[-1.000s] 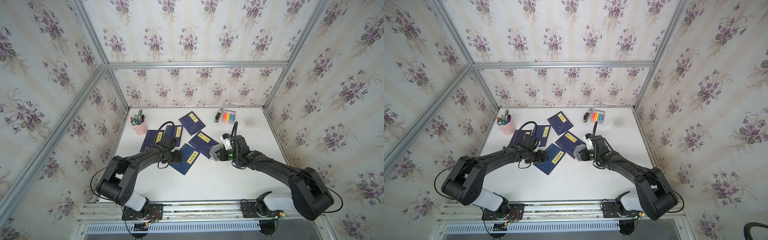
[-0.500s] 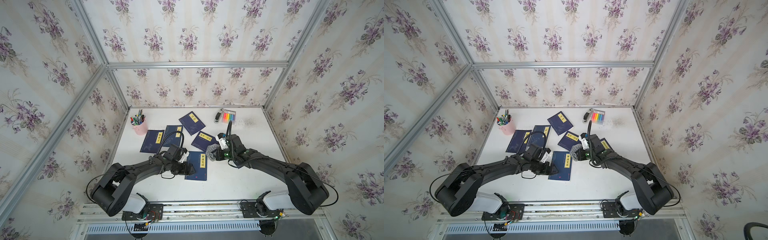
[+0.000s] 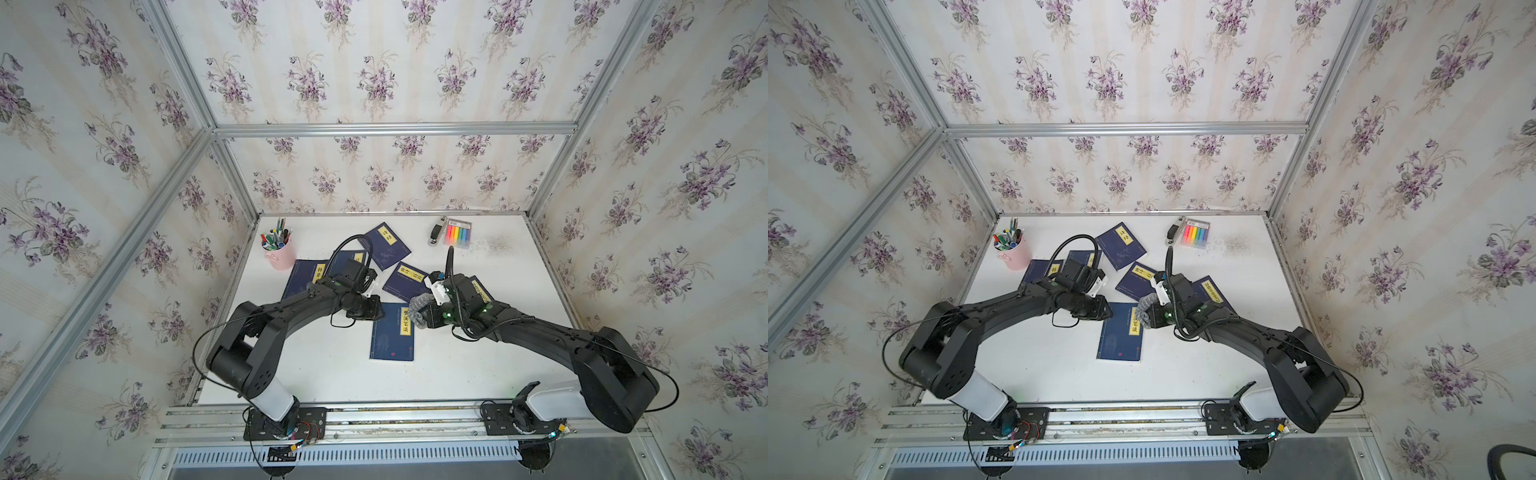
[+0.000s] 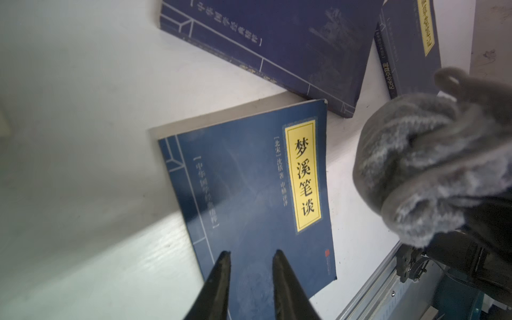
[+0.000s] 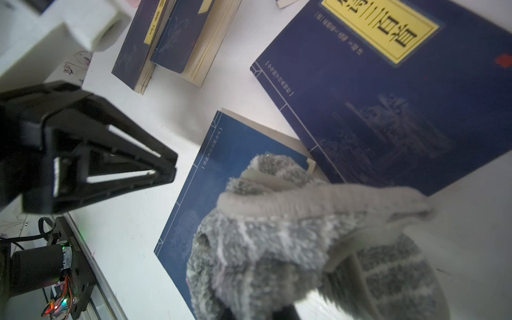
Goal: Wipe the cover of the book
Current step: Wipe the dirt from the cover of the book.
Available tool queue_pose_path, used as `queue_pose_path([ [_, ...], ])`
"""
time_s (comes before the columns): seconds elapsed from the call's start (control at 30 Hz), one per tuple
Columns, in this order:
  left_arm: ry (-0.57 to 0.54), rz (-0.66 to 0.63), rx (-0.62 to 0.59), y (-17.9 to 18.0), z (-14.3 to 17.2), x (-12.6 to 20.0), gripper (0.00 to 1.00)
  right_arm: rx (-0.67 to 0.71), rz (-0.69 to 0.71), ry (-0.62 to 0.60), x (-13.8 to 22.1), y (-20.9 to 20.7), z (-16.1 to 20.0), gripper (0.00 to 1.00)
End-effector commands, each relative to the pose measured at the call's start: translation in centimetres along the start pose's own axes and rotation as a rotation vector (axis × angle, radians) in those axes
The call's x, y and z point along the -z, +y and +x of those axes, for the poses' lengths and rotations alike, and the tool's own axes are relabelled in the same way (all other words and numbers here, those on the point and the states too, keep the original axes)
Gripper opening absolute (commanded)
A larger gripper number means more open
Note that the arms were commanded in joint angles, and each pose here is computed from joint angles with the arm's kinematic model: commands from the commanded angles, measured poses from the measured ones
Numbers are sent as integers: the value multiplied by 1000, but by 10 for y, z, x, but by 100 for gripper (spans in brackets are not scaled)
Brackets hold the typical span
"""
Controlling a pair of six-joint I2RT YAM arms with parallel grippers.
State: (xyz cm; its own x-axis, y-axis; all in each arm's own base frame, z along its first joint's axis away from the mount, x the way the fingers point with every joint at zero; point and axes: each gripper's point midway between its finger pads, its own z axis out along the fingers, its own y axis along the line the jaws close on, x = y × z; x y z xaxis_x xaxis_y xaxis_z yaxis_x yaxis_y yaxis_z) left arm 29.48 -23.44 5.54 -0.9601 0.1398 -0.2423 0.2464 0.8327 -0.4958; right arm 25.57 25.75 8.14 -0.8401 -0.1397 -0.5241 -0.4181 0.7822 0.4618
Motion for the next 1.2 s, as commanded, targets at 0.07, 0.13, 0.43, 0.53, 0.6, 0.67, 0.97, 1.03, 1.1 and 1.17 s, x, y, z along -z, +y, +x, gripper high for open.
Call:
queue_pose_path([
  [0.07, 70, 26, -21, 4, -14, -29, 5, -5, 20, -5, -10, 2, -1, 0],
  [0.13, 96, 5, 4, 13, -14, -39, 0, 16, 34, 18, -16, 7, 2, 0],
  [0.43, 90, -55, 57, 39, -11, -51, 0, 57, 37, 32, -38, 15, -4, 0],
  [0.53, 125, -33, 87, 40, -6, -62, 0, 72, 50, 36, -48, 12, -7, 0],
  [0.6, 134, -9, 105, 38, -6, -68, 0, 75, 48, 68, -58, 11, -3, 0],
  [0.67, 140, -2, 116, 39, -5, -72, 0, 73, 35, 95, -66, 10, 3, 0],
  [0.97, 140, -24, 175, 61, -4, -74, 0, 78, 4, 212, -64, 14, 51, 0],
  [1.03, 146, -23, 182, 63, -3, -76, 0, 101, -28, 244, -59, 25, 66, 0],
  [1.1, 148, -22, 187, 64, -3, -76, 0, 123, -62, 276, -53, 37, 79, 0],
  [1.17, 148, -24, 190, 66, -3, -76, 0, 146, -118, 310, -47, 50, 93, 0],
])
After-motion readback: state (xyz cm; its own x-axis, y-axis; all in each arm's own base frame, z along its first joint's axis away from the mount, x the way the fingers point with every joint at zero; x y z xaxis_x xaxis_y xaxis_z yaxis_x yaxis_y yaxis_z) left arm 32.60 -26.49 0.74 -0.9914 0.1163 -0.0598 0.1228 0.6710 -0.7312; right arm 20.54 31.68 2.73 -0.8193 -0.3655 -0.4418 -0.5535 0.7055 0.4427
